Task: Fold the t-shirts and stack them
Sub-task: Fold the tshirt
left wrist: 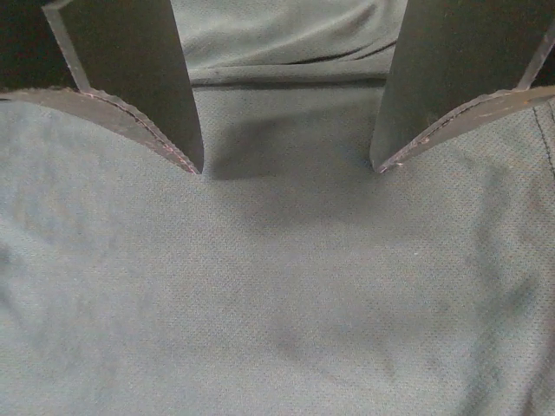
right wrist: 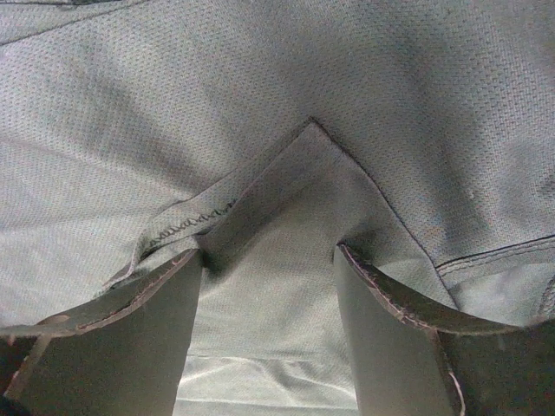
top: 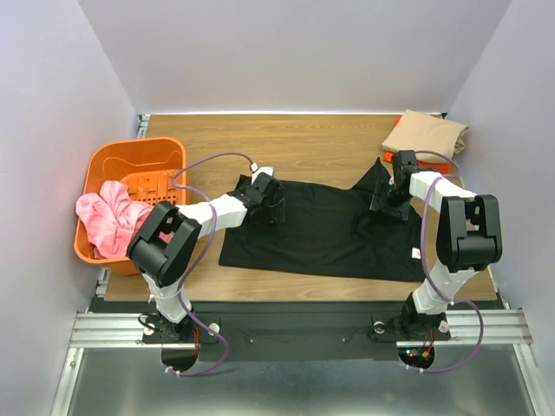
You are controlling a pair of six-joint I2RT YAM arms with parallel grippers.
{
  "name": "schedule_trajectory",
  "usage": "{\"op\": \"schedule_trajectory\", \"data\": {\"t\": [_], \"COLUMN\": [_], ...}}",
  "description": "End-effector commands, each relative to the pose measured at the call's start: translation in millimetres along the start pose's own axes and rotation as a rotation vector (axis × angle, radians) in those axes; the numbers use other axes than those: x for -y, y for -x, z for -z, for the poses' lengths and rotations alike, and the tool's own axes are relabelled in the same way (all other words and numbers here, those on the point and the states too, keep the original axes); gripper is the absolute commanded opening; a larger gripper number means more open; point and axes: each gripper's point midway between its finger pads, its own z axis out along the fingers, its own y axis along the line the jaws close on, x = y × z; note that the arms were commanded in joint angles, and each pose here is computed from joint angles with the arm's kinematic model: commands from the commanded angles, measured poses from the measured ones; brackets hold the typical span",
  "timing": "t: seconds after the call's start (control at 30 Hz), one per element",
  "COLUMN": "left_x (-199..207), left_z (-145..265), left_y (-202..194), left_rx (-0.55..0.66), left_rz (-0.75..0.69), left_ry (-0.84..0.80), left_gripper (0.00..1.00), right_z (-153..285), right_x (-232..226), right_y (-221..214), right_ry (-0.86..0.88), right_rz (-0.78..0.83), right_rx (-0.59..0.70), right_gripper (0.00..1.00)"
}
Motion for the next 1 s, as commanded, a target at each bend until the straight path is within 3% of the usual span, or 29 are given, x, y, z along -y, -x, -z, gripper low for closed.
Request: {"op": "schedule_trajectory", "data": {"t": [0.0,0.3,0.47,0.57,0.67,0.77,0.97], "left_x": [-14.8,-33.5,-33.1,-25.7,-17.7,-32.3,-96.5], "left_z": [-2.7,18.7,32.8,49.7,75.2,94.2,66.5], "left_y": [-39.3,-80.9,-83.8,-55.6,13.2,80.5,143.3], "left_rx": [-0.085,-0.144,-0.149,-0.105,0.043,0.152,0.172], "left_rz": [0.035,0.110,0.128,0.129,0.117,0.137,0.180], "left_ry": [0.008,0.010,-0.010,-0.013,0.000,0.045,0.209], "left_gripper": [0.90,0.90,0.90,0.90,0.93,0.96,0.95], "right_z": [-20.6,-14.9,-7.7,-0.6,16.7,32.2,61.1], "right_x": [19.0,17.9,17.1,14.4,2.1,-10.4,-41.6], "right_y": [-37.8,-79.4,-93.1,-91.1,-65.4,-38.3,26.6], "right_ry": [-0.050,-0.002,0.024,0.038,0.070,0.098,0.172], "right_rz": [0.011,-0.052,-0.066,-0.064,-0.057,-0.064,-0.054], "right_rx": [-0.095,-0.169,-0.184,-0.170,-0.102,-0.045,0.075], "right_gripper": [0.69,0.69,0.69,0.68,0.69,0.69,0.69]}}
